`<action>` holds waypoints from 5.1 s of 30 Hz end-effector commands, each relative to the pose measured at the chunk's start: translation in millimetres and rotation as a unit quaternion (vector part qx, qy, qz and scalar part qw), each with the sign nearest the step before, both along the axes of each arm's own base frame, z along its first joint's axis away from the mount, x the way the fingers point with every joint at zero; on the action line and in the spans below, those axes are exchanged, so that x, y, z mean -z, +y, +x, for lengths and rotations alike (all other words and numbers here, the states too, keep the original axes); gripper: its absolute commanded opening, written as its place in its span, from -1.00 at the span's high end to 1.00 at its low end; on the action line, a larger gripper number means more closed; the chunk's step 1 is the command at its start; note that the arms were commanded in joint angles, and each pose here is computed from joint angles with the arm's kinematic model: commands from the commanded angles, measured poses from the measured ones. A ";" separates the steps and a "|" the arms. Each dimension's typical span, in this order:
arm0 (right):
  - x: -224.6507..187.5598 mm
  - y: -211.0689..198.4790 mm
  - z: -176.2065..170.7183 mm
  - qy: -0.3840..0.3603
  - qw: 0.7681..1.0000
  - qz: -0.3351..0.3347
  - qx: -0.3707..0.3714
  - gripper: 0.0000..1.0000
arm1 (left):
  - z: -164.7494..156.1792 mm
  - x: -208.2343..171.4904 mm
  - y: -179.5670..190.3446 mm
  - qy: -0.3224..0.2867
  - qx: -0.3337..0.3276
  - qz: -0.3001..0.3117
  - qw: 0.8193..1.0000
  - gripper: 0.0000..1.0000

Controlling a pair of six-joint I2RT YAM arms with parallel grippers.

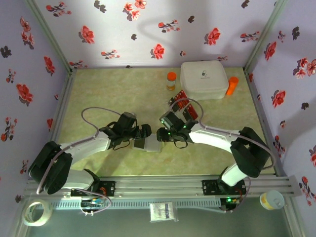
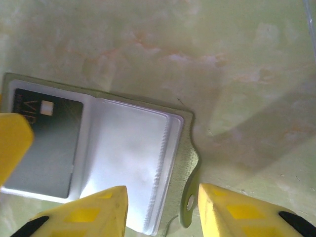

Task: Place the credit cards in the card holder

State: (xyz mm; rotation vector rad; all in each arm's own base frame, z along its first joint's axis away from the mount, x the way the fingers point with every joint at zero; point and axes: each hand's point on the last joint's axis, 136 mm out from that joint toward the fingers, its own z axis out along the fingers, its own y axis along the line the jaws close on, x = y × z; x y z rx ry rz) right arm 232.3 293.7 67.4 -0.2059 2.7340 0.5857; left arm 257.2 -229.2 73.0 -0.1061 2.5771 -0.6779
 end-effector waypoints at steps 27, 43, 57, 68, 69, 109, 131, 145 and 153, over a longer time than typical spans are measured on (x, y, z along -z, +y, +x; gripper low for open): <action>28.9 -9.7 16.0 0.024 0.996 0.071 0.044 1.00 | -7.3 -53.4 -79.5 -0.031 0.068 -0.110 0.991 -1.00; 17.9 -48.5 15.6 0.013 0.994 0.063 0.093 0.38 | -13.9 -12.9 -101.9 0.005 0.069 -0.100 0.993 -0.99; 1.4 -76.0 8.7 0.001 0.991 0.053 0.120 0.30 | -32.6 39.0 -86.0 0.029 0.017 -0.057 0.998 -1.00; -14.9 -57.4 9.4 0.009 0.991 0.090 0.097 0.32 | -12.5 -13.4 -88.4 -0.013 0.032 -0.080 0.996 -1.00; -17.9 -53.9 8.8 0.009 0.991 0.095 0.093 0.33 | -9.3 -18.4 -87.8 -0.015 0.030 -0.087 0.996 -1.00; 39.9 25.3 -1.7 0.035 0.999 0.000 0.000 0.95 | -8.5 -8.8 41.8 0.012 0.007 0.053 0.998 -1.00; 35.7 22.3 -5.0 0.033 0.999 0.017 0.010 0.99 | -15.1 31.1 4.6 0.025 0.088 0.137 0.986 -1.00; 16.5 17.5 11.7 0.027 0.998 0.045 0.023 1.00 | -25.3 52.0 16.7 0.045 0.086 0.166 0.981 -1.00; 22.4 19.7 11.0 0.035 0.998 0.050 0.022 1.00 | -25.4 51.9 15.9 0.045 0.088 0.166 0.981 -0.99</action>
